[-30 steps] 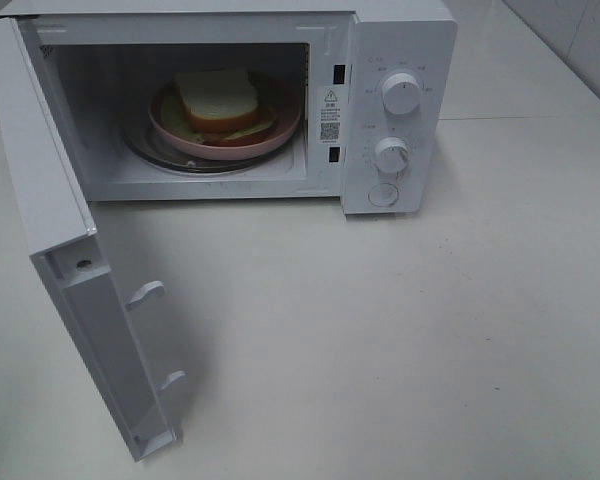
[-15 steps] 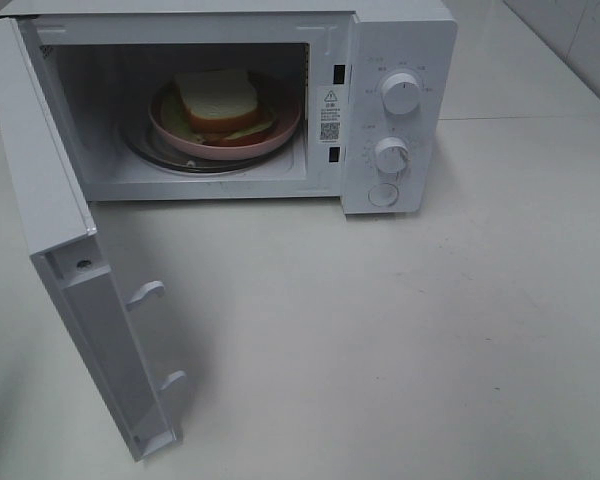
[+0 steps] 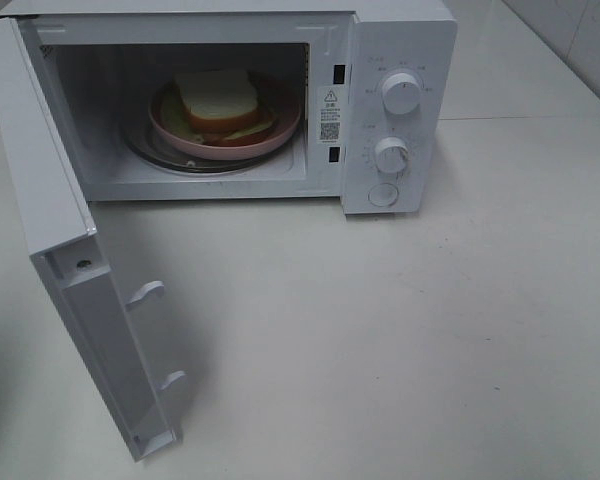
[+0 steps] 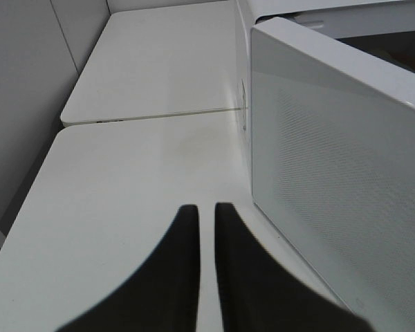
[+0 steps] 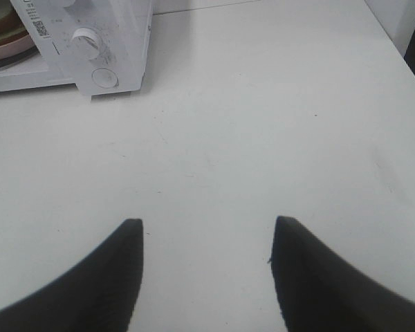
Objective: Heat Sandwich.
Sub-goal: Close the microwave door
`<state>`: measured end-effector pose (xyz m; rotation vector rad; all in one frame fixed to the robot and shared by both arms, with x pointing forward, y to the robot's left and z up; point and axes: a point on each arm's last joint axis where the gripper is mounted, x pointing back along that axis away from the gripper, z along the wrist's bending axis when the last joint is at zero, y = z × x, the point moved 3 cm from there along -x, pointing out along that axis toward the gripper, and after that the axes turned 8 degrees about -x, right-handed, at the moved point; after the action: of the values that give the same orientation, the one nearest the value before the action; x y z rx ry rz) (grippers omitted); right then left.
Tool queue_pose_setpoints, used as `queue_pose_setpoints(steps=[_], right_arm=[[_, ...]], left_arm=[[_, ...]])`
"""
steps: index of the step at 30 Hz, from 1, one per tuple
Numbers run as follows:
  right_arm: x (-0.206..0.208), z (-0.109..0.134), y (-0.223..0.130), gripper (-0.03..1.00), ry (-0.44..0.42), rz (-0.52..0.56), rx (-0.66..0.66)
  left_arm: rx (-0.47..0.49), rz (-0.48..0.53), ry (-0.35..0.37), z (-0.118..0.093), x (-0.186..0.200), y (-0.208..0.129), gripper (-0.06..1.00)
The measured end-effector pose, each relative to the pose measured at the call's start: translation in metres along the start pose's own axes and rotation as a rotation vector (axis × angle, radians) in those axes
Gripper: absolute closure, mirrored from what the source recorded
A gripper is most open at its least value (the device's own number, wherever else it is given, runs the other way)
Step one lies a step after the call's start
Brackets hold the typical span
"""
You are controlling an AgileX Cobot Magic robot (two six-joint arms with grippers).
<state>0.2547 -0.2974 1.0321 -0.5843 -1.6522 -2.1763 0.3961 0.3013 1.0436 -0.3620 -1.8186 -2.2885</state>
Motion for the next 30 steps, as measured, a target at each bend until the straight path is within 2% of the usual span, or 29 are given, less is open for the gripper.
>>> queue_pose_setpoints(steps=[4, 10, 15, 17, 24, 30], right_arm=[[0.000, 0.000, 0.000, 0.41, 0.000, 0.000, 0.000], [0.000, 0.000, 0.000, 0.41, 0.000, 0.000, 0.000], [0.000, 0.000, 0.000, 0.41, 0.000, 0.000, 0.000], [0.000, 0.000, 0.000, 0.41, 0.000, 0.000, 0.000], [0.000, 0.000, 0.000, 0.41, 0.000, 0.000, 0.000], [0.000, 0.000, 0.000, 0.41, 0.000, 0.000, 0.000]], left_arm=[[0.000, 0.009, -0.005, 0.000, -0.016, 0.000, 0.94], [0.019, 0.010, -0.013, -0.002, -0.038, -0.002, 0.94], [0.040, -0.013, -0.072, -0.016, -0.060, -0.001, 0.94], [0.031, -0.023, -0.121, -0.028, -0.073, -0.003, 0.94], [0.008, -0.063, -0.219, -0.055, -0.094, -0.005, 0.94], [-0.004, -0.090, -0.272, -0.071, -0.101, -0.006, 0.94]])
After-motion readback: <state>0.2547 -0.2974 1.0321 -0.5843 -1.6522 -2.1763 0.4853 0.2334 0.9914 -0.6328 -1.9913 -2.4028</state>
